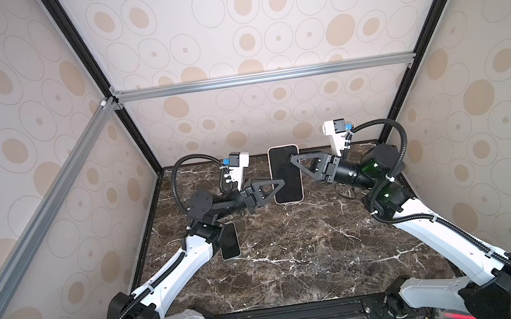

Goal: Take the phone out of the phone case
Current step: Remove the phone case from the phone.

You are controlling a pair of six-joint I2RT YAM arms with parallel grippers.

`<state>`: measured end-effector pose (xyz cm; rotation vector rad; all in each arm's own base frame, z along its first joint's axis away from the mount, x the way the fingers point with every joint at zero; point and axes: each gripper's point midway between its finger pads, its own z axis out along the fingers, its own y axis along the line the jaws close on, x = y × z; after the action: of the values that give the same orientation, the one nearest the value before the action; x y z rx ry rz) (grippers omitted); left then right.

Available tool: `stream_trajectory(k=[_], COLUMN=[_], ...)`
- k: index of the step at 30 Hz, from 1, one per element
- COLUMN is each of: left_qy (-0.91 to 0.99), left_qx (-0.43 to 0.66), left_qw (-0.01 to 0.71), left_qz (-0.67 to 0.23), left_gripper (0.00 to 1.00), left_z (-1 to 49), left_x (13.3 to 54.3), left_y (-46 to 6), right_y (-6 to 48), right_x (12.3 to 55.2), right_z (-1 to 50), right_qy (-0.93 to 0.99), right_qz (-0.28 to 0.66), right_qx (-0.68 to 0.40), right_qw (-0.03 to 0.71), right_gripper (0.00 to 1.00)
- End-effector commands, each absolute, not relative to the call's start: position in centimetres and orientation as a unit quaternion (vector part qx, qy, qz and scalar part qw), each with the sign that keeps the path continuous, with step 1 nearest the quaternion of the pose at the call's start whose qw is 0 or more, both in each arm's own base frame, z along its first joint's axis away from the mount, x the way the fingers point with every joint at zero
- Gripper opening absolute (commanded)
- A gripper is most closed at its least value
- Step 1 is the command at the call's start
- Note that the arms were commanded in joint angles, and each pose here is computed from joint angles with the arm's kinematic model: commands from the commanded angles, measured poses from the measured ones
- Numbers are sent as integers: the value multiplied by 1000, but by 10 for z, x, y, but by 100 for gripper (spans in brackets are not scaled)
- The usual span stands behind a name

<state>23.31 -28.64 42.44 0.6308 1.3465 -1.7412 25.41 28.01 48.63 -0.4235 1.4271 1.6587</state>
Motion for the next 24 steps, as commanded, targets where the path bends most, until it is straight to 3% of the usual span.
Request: stream_trajectory(k=[1,15,24], left_qy=[474,475,501], left_qx=[290,297,307], left_qw=[462,453,468], left_qz=[-691,-694,-660], left_gripper=[0,0,0], left_z=[470,468,454], left_x=[209,207,220], left_y=[-276,-281,-287], right_y=[268,275,274], right_x=[242,248,249], right_z=[524,528,523], right_qy=[532,537,538], right_qz=[685,706,733], right_qx=[-177,-167,-134], right_qw=[465,431,394], right_gripper=[50,34,9])
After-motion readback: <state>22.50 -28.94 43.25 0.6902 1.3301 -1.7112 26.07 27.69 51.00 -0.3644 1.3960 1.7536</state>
